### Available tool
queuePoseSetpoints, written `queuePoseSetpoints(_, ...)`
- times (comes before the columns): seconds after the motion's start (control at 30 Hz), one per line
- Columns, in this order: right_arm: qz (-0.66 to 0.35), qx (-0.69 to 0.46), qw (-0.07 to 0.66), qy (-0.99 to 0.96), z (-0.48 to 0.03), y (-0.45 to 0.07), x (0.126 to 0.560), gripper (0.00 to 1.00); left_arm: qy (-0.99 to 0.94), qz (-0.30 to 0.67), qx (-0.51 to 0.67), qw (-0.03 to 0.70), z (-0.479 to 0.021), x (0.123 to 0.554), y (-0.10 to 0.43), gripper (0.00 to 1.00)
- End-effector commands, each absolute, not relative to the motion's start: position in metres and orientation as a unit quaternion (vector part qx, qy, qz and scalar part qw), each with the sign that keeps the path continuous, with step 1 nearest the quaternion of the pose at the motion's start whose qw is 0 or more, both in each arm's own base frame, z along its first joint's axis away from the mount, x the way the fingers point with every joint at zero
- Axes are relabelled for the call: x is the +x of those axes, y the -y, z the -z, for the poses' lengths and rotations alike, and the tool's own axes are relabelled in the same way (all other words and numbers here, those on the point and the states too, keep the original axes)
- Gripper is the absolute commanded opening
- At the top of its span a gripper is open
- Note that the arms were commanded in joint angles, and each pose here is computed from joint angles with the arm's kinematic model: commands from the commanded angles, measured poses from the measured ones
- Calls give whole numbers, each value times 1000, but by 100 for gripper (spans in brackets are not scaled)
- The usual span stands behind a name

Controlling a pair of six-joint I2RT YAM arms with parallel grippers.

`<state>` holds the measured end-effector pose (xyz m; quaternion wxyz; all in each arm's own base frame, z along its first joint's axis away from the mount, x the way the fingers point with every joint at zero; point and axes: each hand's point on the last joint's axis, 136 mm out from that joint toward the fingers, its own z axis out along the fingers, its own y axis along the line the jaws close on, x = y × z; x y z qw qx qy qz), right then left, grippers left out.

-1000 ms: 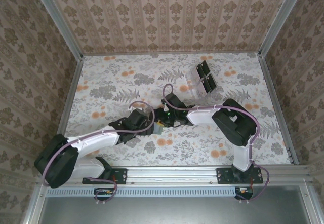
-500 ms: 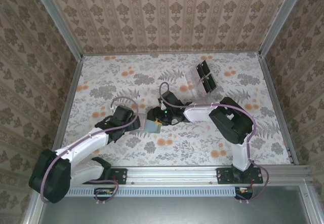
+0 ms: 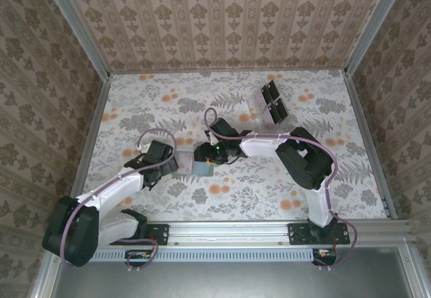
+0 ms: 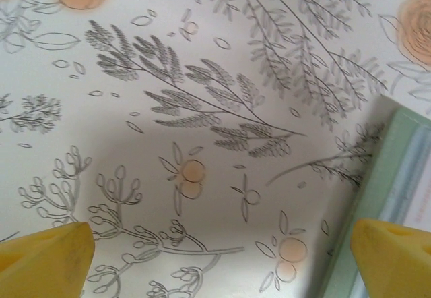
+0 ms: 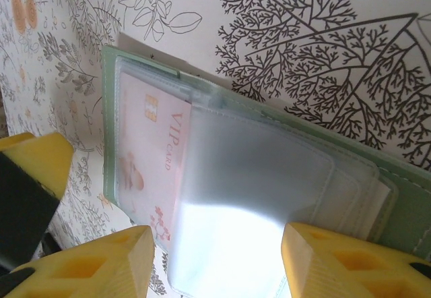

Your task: Put the credit cards into the card holder

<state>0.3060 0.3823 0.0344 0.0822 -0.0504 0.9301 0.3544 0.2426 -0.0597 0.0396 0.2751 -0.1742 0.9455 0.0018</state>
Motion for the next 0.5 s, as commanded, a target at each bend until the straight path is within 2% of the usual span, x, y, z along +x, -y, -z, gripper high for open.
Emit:
queuePoseSetpoints(0.0, -258, -31, 38, -965, 21, -339, 291, 56, -941, -25, -214, 262, -35, 241, 42, 100)
queuePoseSetpoints(0.47, -250, -42, 44, -966, 23, -323, 300, 56, -956, -2, -216, 200, -9, 230, 54, 100)
